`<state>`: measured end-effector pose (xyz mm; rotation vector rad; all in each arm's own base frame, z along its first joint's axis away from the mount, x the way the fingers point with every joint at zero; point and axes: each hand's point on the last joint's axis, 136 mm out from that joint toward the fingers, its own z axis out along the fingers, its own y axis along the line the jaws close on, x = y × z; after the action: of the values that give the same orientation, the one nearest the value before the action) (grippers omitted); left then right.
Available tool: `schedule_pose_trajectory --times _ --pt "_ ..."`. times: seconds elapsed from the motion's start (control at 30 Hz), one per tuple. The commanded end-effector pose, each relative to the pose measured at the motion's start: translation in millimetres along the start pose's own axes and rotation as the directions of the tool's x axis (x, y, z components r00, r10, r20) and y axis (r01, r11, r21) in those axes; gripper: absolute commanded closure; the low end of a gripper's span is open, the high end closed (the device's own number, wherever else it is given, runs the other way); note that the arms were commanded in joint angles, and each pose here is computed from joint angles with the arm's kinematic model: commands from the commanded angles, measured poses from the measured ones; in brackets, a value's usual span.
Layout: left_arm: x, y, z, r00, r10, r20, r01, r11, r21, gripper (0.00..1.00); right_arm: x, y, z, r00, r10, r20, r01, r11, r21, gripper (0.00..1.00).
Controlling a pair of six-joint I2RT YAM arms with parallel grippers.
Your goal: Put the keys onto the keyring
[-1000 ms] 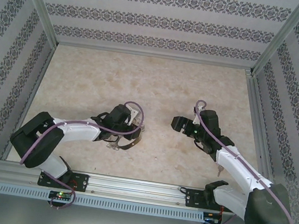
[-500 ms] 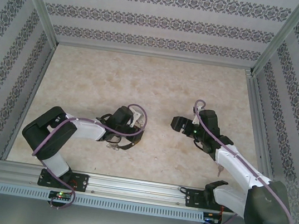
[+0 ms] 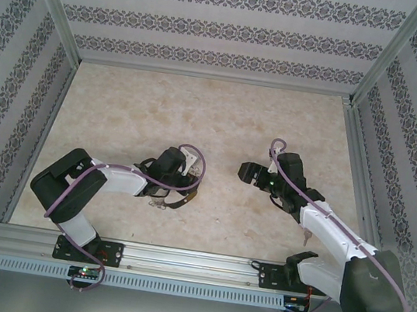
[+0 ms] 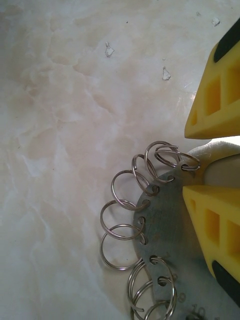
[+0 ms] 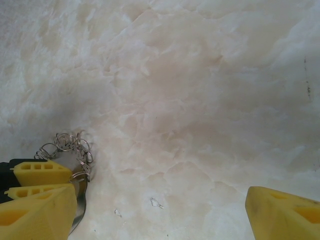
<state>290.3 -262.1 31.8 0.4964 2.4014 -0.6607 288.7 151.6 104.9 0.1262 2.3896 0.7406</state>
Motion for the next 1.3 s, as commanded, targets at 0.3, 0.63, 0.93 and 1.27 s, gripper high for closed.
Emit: schedule_pose_trajectory --times 0.3,0.63,0.93,1.27 --pt "-13 1 4 0.998 0.041 0.044 -0.041 0.999 0.006 0.70 -4 1 2 1.000 0.004 0.009 -0.004 1.000 -0.010 0.13" --pt "-13 0 13 0.998 0.050 0.028 -0.050 0.999 0.020 0.71 -3 0 2 1.000 0.005 0.006 -0.005 1.000 -0.006 0.13" --pt "-24 -4 6 0.996 0.056 0.066 -0.057 0.998 0.019 0.71 -4 -1 3 1.000 0.006 0.005 -0.006 1.000 -0.002 0.13" --pt "-27 -7 6 0.996 0.063 0.060 -0.065 0.997 0.028 0.71 -3 -1 6 1.000 0.008 0.000 -0.008 1.000 -0.007 0.13"
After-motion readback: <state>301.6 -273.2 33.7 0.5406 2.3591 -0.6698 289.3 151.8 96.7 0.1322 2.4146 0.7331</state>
